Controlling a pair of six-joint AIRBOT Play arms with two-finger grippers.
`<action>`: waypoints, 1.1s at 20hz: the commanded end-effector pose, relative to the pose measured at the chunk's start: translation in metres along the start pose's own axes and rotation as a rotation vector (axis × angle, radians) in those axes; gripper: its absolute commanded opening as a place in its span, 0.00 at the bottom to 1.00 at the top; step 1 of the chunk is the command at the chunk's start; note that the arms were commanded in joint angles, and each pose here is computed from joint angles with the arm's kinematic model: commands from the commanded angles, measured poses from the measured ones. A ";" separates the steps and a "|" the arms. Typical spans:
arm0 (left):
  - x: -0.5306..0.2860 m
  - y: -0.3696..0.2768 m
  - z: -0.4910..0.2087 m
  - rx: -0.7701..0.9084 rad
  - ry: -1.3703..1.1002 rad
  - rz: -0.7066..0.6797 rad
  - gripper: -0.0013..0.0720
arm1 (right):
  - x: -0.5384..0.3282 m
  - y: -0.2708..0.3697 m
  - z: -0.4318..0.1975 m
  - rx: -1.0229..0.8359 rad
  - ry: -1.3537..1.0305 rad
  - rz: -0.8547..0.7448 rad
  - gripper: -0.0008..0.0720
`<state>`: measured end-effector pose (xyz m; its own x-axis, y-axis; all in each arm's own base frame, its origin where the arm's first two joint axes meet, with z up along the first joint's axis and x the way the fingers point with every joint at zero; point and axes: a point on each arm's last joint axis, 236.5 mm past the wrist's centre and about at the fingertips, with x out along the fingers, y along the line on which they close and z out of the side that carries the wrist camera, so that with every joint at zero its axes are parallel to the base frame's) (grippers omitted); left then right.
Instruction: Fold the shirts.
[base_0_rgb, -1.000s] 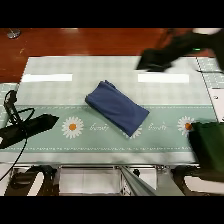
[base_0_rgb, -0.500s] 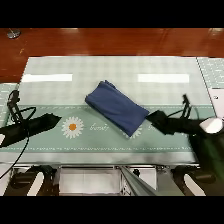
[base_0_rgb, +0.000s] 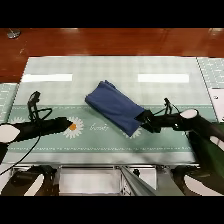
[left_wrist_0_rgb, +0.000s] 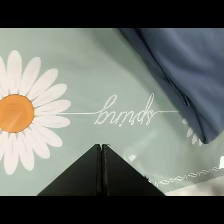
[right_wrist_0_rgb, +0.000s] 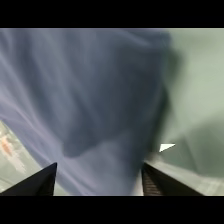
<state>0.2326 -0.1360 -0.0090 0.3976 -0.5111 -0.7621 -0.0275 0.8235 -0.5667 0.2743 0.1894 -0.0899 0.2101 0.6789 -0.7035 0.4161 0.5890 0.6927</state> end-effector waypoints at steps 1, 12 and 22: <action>0.016 -0.007 0.000 0.021 0.007 -0.006 0.05 | 0.026 0.014 0.013 -0.047 0.053 -0.012 0.72; 0.027 -0.010 -0.007 0.020 0.042 -0.008 0.05 | -0.124 0.206 0.071 -0.767 -0.090 -0.215 0.04; 0.027 -0.010 -0.010 0.021 0.053 -0.008 0.05 | -0.368 0.142 0.113 -0.391 -0.417 -0.434 0.04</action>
<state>0.2357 -0.1600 -0.0267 0.3516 -0.5294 -0.7721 -0.0072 0.8232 -0.5677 0.3965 0.0369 0.2384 0.4865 0.2712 -0.8305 0.0211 0.9467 0.3215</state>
